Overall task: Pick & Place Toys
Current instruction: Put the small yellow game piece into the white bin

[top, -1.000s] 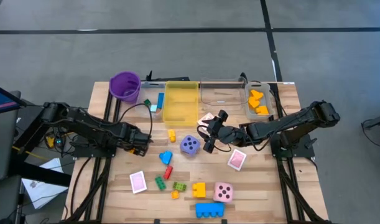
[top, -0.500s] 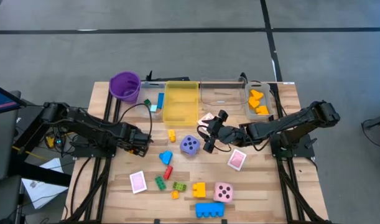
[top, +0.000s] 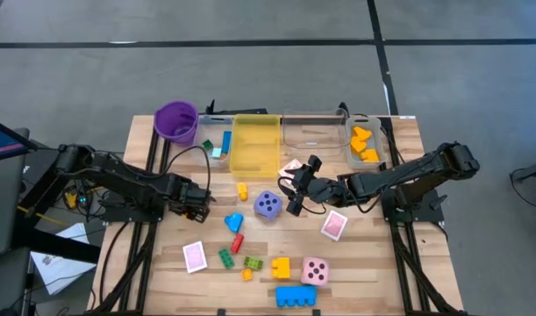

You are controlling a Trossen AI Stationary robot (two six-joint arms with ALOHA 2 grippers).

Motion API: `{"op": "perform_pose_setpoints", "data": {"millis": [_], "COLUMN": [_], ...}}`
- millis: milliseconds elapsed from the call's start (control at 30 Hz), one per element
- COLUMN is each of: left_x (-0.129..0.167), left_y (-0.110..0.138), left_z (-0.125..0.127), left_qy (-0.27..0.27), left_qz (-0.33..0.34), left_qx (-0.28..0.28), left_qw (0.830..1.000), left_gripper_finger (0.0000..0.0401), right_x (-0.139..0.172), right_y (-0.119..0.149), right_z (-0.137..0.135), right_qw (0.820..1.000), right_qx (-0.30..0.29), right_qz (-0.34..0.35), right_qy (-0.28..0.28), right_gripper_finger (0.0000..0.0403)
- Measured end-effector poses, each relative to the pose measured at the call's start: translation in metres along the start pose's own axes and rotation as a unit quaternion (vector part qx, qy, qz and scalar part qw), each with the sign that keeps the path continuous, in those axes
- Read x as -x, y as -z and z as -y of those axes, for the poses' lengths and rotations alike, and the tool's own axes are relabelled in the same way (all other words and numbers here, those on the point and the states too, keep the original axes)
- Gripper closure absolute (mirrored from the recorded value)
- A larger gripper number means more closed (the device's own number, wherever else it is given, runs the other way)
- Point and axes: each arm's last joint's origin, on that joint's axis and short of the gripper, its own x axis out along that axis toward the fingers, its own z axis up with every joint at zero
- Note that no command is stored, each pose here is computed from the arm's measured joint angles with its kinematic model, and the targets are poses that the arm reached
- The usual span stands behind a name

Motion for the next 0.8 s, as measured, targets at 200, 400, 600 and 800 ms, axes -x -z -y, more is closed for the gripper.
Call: {"op": "perform_pose_setpoints", "data": {"millis": [200,400,600,800], "left_x": [0.017,0.044,0.074,0.080], "left_y": [-0.006,-0.018,-0.039,-0.071], "left_z": [0.012,0.026,0.029,0.013], "left_qy": [0.107,0.203,0.175,0.077], "left_qz": [0.073,0.278,0.501,0.563], "left_qx": [-0.005,-0.040,-0.032,0.002], "left_qw": [0.992,0.938,0.847,0.823], "left_gripper_finger": [0.0263,0.0266,0.0266,0.0266], "right_x": [0.000,0.000,0.000,0.000], "right_y": [0.000,0.000,0.000,-0.001], "right_z": [0.000,0.000,0.000,0.000], "right_qw": [1.000,1.000,1.000,1.000], "right_qx": [0.000,0.000,-0.002,-0.002], "right_qz": [0.000,0.001,0.002,0.003], "right_qy": [0.000,0.000,0.000,0.000], "right_gripper_finger": [0.0186,0.0186,0.0186,0.0186]}}
